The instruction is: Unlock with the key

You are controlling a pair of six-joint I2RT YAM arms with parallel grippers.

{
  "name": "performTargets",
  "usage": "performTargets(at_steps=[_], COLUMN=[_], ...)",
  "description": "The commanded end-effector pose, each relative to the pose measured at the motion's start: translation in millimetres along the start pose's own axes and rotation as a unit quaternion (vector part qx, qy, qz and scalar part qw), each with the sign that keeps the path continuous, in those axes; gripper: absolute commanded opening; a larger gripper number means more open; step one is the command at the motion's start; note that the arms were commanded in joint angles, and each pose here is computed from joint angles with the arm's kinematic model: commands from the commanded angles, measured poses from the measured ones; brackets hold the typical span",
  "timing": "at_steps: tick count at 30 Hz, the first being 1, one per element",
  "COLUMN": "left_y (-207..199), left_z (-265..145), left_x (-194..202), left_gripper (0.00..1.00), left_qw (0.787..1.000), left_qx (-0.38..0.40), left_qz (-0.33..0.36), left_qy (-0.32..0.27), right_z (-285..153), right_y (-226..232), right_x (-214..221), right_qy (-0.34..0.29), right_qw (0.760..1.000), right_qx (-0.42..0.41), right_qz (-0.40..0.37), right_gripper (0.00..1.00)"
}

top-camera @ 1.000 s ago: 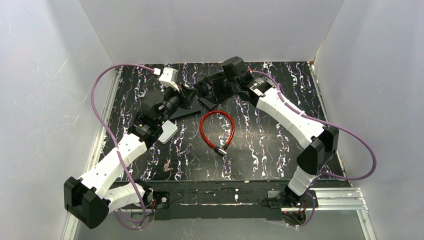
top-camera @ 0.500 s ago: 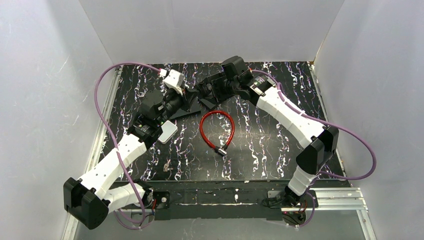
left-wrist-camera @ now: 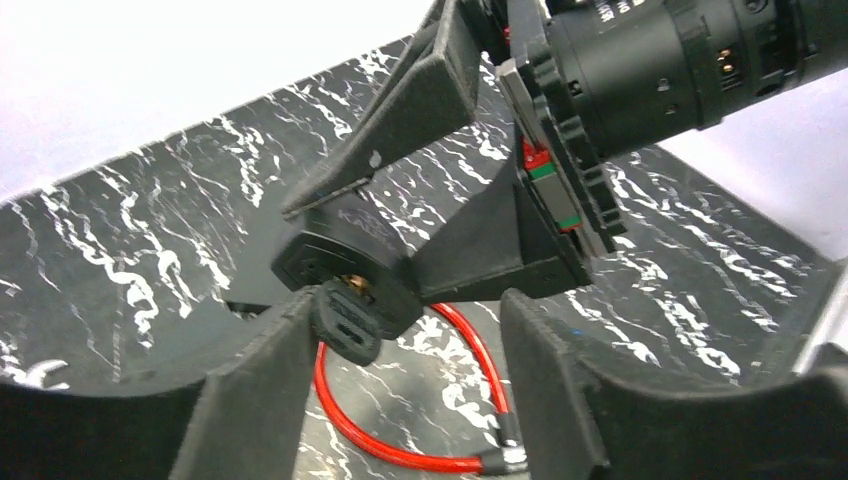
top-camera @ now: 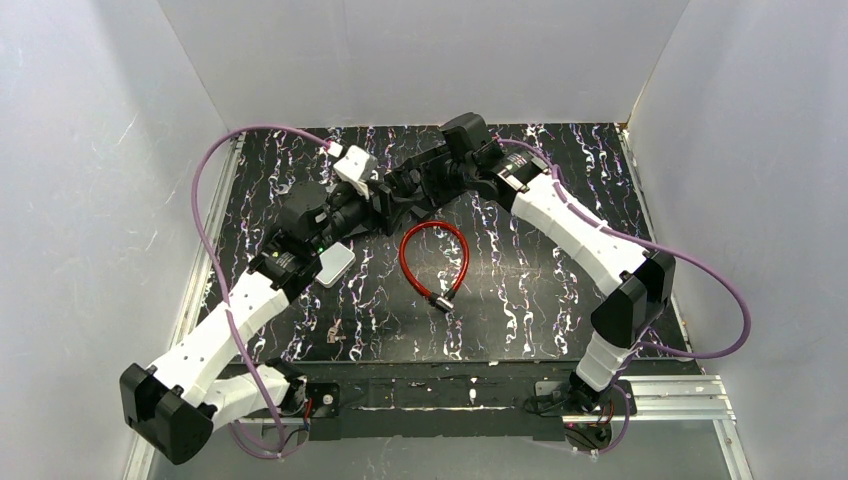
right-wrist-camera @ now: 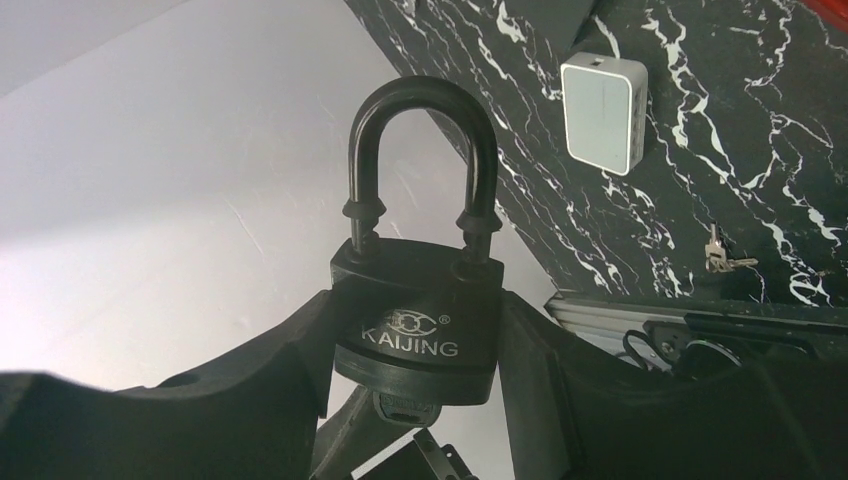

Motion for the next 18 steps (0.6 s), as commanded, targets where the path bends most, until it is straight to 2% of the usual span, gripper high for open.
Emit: performTargets(at_steps=[1,5,10,14,18], left_y=[-19,-18,1,-7,-14], left_z=[-16,-35,-59,-71,-81], left_x=[-1,-10,-25,-38,-35], left_gripper=[0.69,0.73,0.7,0.71,0.74], left_qw=[0.998,0.996,0.979,0.967,0.963], left_qx=[0.019,-0.01,-0.103,-0.099,-0.092], left_qz=[-0.05,-0.087,-0.177,-0.234,-0.245], left_qy=[0.015,0.006,0.017,0.03,0.062], right_z=[-52,-50,-50,-51,-54], right_y=[67,65,63,60,59], right_x=[62,59,52,45,41], right_qy=[0.112,0.103,0.092,0.08,0.069], right_qw=[0.983,0.984,0.984,0.985,0.985], right_qx=[-0.135,-0.135,-0.138,-0.138,-0.139], right_qz=[-0.048,-0.053,-0.064,-0.068,-0.081], right_gripper=[0.01,0.01,0.01,0.01,0.01])
Point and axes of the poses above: each gripper's point midway between its finger pads, its own z axis out along the fingers, its own y axis along the line the jaws close on, x = y × z, the point moved 1 cm from there along -z, back along the fingers, and after that the axes turned 9 degrees about -z, right-handed, at the moved point
